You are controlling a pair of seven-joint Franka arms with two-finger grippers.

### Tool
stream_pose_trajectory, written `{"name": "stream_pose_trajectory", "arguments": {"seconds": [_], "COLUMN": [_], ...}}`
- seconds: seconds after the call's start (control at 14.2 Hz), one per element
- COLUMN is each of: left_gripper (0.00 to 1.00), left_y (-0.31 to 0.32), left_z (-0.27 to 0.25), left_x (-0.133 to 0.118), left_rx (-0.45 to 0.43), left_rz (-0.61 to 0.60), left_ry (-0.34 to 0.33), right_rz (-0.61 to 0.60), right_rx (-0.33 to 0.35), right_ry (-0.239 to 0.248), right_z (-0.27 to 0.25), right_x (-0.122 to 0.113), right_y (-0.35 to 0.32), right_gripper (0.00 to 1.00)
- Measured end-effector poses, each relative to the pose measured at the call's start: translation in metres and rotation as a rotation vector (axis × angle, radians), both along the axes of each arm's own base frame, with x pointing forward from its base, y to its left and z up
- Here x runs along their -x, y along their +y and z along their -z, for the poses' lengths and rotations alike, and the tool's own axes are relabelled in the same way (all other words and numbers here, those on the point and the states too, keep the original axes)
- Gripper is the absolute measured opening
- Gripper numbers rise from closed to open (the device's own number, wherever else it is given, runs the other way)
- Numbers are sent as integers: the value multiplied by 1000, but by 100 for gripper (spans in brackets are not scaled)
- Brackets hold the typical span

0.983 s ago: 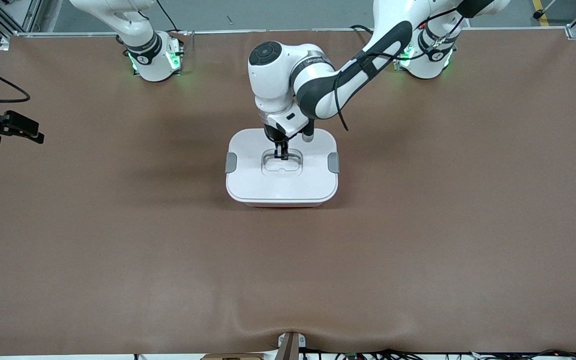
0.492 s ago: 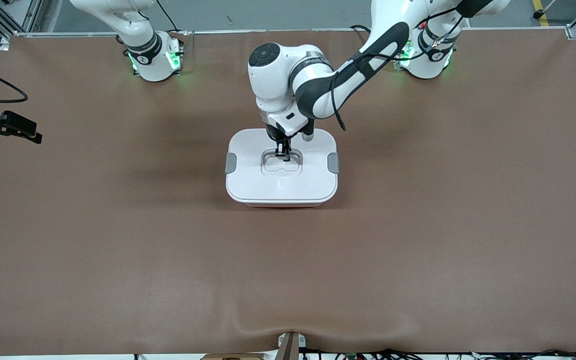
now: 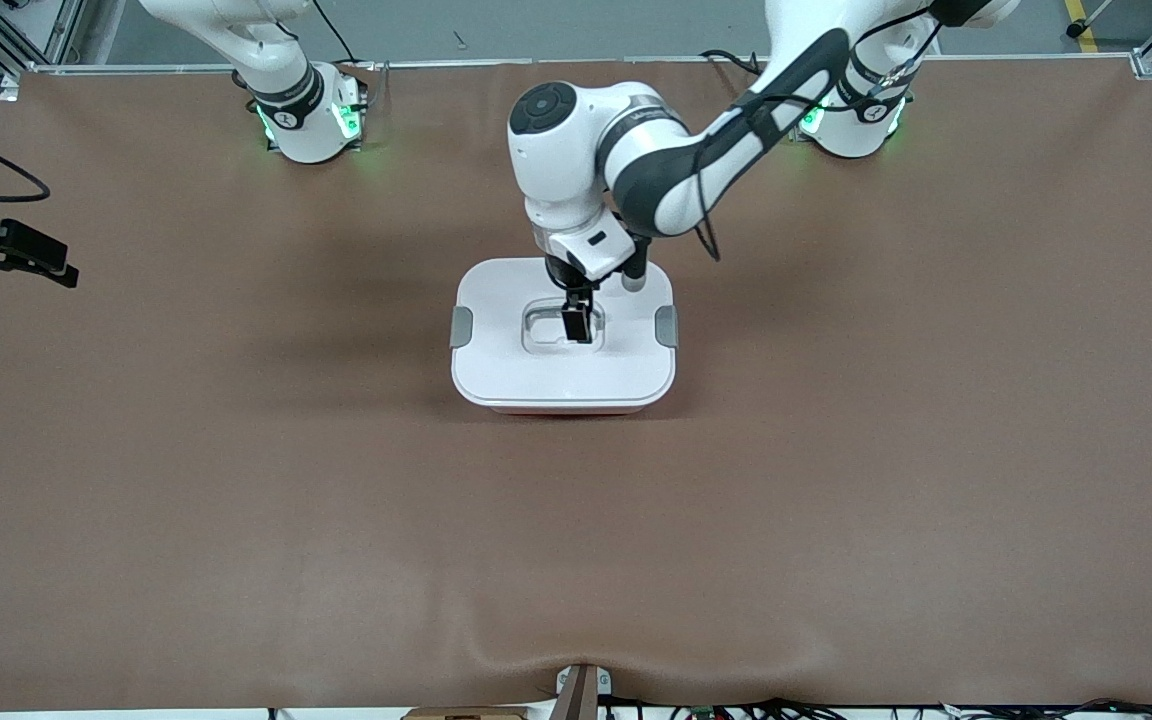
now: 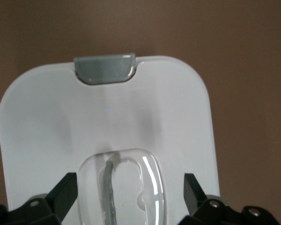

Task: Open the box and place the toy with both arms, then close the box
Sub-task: 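Release the lid handle and raise the left gripper away from the box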

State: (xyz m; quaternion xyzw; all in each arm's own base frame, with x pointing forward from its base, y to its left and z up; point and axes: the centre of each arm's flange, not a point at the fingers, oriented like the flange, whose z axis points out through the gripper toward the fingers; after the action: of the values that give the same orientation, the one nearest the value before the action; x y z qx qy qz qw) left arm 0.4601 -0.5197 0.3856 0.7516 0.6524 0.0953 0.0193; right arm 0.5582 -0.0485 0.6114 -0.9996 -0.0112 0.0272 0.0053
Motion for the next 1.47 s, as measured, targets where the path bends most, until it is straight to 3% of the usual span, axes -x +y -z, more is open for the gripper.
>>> {"name": "stream_pose_trajectory", "arguments": {"seconds": [0.28, 0.7, 0.98, 1.12, 1.26, 1.47], "left_gripper": [100, 100, 100, 100, 100, 100], "left_y": [73, 196, 249, 265, 291, 340], "left_z": [-65, -125, -148, -156, -162, -173], "left_x": [-49, -95, -111, -113, -119, -134], "left_rx": [31, 38, 24, 8, -5, -17], "left_rz": [105, 340, 455, 508, 640, 932], "left_ry": [94, 210, 210, 242, 270, 297], "right_rz": [-5, -6, -6, -7, -7, -6], "right_rx": [0, 0, 0, 0, 0, 0], "right_ry": [-1, -2, -2, -3, -3, -3], "right_z": [0, -1, -1, -1, -1, -2], "right_x": [0, 0, 0, 0, 0, 0], "right_y": [2, 3, 2, 3, 3, 3], "right_gripper": [100, 100, 100, 100, 100, 100]}}
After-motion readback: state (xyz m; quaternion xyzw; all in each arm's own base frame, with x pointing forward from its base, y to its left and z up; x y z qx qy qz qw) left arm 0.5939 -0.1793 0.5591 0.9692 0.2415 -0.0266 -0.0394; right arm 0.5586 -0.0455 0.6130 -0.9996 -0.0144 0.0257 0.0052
